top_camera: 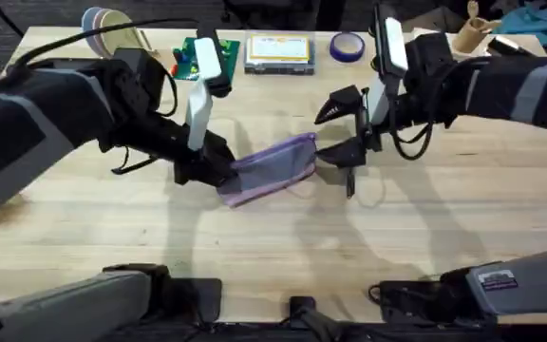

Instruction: Unzip the bag, pick up the pens from the table one at a time and place them inside, then zip the bag closed.

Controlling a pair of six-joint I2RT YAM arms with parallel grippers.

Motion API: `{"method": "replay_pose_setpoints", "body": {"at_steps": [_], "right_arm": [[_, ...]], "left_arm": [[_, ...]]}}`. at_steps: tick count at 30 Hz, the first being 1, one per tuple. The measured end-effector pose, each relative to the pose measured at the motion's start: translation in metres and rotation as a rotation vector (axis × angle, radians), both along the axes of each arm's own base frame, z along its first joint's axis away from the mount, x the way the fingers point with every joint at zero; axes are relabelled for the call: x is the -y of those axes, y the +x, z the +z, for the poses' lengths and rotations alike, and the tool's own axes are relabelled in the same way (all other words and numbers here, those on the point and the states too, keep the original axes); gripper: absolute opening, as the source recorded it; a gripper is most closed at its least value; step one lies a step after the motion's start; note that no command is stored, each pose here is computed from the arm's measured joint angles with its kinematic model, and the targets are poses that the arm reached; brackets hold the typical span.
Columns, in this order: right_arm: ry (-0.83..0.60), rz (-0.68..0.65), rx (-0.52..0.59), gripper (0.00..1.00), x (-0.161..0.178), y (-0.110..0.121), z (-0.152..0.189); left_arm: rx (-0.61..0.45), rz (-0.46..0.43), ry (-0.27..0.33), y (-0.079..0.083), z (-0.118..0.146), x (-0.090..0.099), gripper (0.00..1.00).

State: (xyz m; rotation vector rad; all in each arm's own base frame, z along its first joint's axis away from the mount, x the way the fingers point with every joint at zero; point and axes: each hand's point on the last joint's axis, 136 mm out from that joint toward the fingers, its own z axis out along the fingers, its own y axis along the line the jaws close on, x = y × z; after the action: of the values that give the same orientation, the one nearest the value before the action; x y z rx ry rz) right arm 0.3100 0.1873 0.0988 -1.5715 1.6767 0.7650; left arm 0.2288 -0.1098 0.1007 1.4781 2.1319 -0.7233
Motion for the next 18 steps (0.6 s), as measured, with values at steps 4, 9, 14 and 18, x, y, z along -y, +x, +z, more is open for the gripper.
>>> {"method": "replay_pose_setpoints", "body": {"at_steps": [4, 9, 14, 18], "right_arm": [[0.000, 0.009, 0.005, 0.593, -0.0023, -0.0009, 0.0002], [0.000, 0.019, 0.003, 0.472, -0.0054, -0.0022, -0.0015], [0.001, 0.023, -0.015, 0.310, -0.0065, -0.0033, -0.0068], [0.001, 0.023, -0.015, 0.232, -0.0065, -0.0032, -0.0067]], "left_arm": [[0.000, 0.000, 0.000, 0.0000, 0.0000, 0.0000, 0.042], [0.000, 0.000, 0.001, 0.0000, -0.0001, -0.0002, 0.042], [0.000, 0.000, 0.002, 0.0001, -0.0002, -0.0003, 0.042], [0.000, 0.000, 0.002, 0.0001, -0.0002, -0.0003, 0.042]]}}
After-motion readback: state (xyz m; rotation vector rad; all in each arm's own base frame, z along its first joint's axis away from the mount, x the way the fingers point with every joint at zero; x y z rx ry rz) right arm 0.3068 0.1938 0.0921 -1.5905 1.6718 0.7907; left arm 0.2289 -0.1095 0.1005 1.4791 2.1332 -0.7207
